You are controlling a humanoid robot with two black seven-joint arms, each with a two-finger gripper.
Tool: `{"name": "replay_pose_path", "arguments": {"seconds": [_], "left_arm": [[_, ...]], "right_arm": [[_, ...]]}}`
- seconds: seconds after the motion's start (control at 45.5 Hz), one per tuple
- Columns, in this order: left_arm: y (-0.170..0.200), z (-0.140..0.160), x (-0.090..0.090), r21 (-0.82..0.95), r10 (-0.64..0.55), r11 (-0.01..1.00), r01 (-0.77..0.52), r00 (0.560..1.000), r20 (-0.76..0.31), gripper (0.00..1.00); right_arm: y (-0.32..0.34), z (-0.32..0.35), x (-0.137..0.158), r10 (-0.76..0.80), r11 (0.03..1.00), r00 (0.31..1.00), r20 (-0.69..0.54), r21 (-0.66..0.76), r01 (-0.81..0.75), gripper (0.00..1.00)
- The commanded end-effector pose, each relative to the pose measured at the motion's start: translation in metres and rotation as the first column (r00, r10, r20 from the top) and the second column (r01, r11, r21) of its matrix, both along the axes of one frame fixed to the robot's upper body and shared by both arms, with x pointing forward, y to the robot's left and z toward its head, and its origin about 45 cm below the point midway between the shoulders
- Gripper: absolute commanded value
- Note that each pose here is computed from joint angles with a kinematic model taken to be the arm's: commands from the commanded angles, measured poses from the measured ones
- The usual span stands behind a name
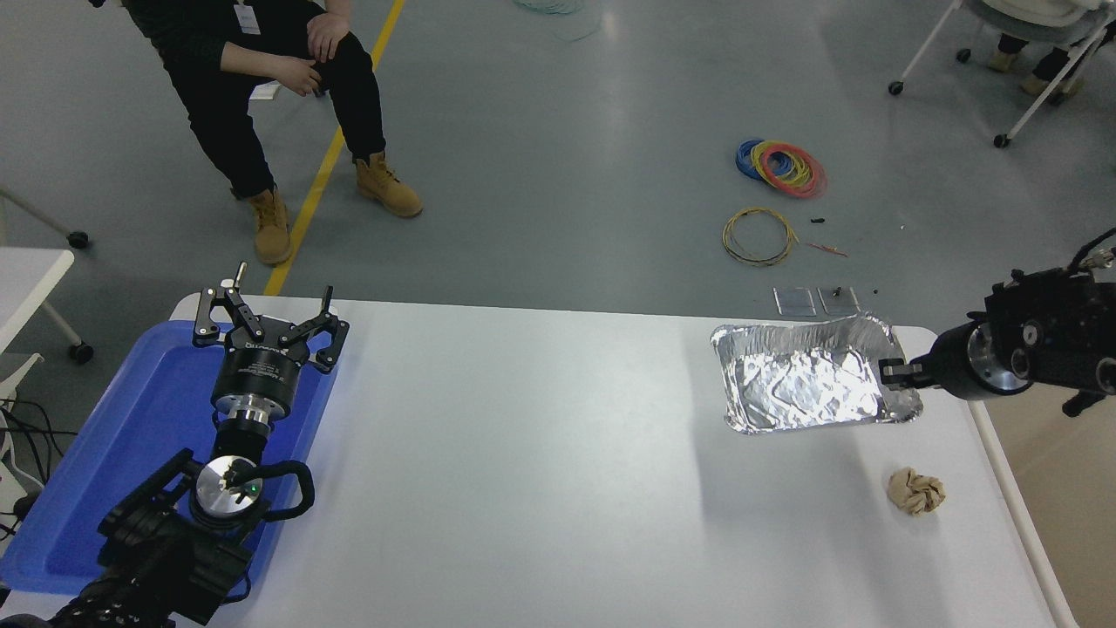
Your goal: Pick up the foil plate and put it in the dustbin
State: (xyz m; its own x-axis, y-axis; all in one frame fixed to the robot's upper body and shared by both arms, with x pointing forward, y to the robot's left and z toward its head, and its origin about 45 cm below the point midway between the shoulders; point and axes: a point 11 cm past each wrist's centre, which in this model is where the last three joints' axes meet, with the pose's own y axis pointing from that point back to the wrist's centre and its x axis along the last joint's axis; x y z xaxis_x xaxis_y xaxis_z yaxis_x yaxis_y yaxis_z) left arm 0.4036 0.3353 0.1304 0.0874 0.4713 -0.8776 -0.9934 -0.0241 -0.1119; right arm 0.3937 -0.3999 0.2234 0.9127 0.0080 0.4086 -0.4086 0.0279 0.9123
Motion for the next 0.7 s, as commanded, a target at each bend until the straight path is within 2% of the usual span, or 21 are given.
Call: {"name": "replay_pose_path", "arguments": {"seconds": [0.0, 0.308, 0.681], "left_arm": [[0.000, 0.000, 0.000, 0.000, 0.000, 1.000, 0.000, 1.000, 0.000, 1.00], [0.000, 0.000, 0.000, 0.000, 0.000, 1.000, 0.000, 1.000, 0.000, 1.00], [0.000, 0.000, 0.000, 0.000, 0.000, 1.000, 0.000, 1.000, 0.000, 1.00]], "right_arm": [[0.000, 0.057, 0.011, -0.014, 1.000, 1.000, 0.003, 0.006, 0.014, 0.00], [0.015, 0.111, 0.023, 0.005, 1.000, 1.000, 0.010, 0.012, -0.005, 0.00], [0.022, 0.128, 0.026, 0.016, 1.000, 1.000, 0.013, 0.012, -0.016, 0.00]]}}
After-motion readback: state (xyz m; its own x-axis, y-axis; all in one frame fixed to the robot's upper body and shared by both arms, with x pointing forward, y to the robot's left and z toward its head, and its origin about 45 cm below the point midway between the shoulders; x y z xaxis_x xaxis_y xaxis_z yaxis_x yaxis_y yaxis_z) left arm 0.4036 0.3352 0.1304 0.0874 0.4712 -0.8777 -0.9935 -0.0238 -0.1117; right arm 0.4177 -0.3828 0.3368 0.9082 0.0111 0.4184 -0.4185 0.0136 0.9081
